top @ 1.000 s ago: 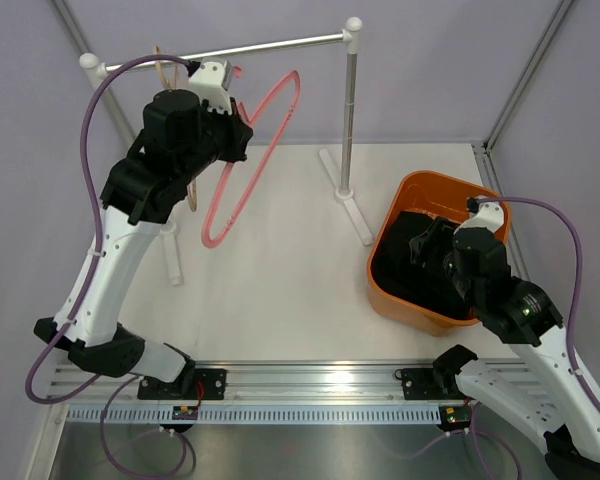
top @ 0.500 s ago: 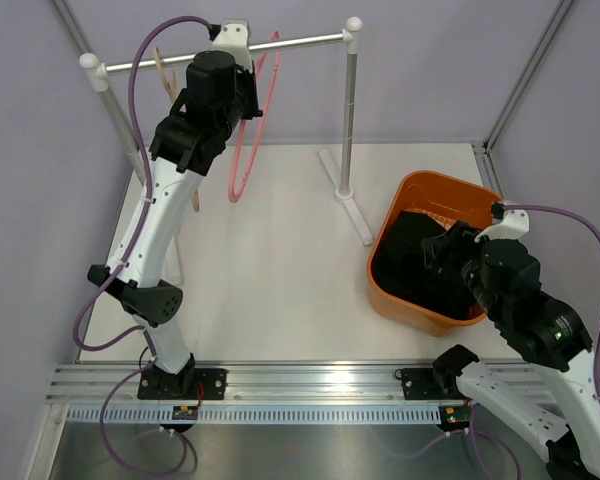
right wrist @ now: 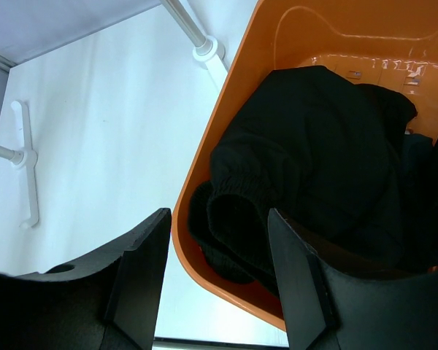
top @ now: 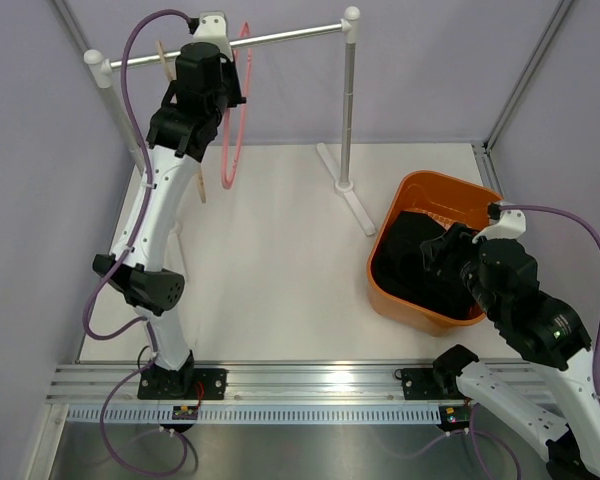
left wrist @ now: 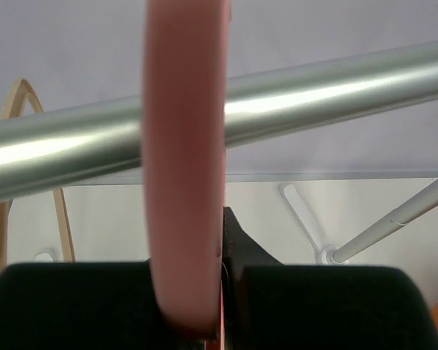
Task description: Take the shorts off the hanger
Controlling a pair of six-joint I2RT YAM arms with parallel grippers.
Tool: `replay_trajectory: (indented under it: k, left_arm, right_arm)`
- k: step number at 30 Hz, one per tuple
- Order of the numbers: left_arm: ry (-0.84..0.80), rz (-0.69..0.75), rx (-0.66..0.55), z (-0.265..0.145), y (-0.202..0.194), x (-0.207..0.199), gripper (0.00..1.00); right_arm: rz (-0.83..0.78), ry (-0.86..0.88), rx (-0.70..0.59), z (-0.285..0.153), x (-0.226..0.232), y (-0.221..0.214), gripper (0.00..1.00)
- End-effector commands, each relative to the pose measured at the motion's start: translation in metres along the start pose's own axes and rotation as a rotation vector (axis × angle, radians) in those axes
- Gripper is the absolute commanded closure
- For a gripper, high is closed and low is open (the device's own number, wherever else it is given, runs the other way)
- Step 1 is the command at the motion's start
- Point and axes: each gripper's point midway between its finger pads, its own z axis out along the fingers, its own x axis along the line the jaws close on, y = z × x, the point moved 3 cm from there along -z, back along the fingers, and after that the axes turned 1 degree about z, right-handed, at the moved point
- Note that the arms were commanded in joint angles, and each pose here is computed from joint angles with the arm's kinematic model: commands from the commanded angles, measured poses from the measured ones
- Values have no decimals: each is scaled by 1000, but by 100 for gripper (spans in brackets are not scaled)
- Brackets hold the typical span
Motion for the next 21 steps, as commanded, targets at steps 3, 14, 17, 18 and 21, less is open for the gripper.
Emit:
replay_trajectory:
  k: [3,14,17,18,21]
  left_arm:
    - [-1,-65,-69,12,18,13,98]
    - [-17,-69,5,9,-9,12,91]
    - [-18,-77,-11,2,-2,13,88]
    - [-19,-78,-17,0,0,14,85]
    - [-22,-84,-41,-10,10,15,80]
  right_arm:
    - [-3,32,10,4,7,0,36]
    - [10,49,27,7,10,-6,36]
    - [15,51,28,6,9,-7,37]
    - [16,52,29,6,9,-7,37]
    - [17,55,25,5,9,-7,36]
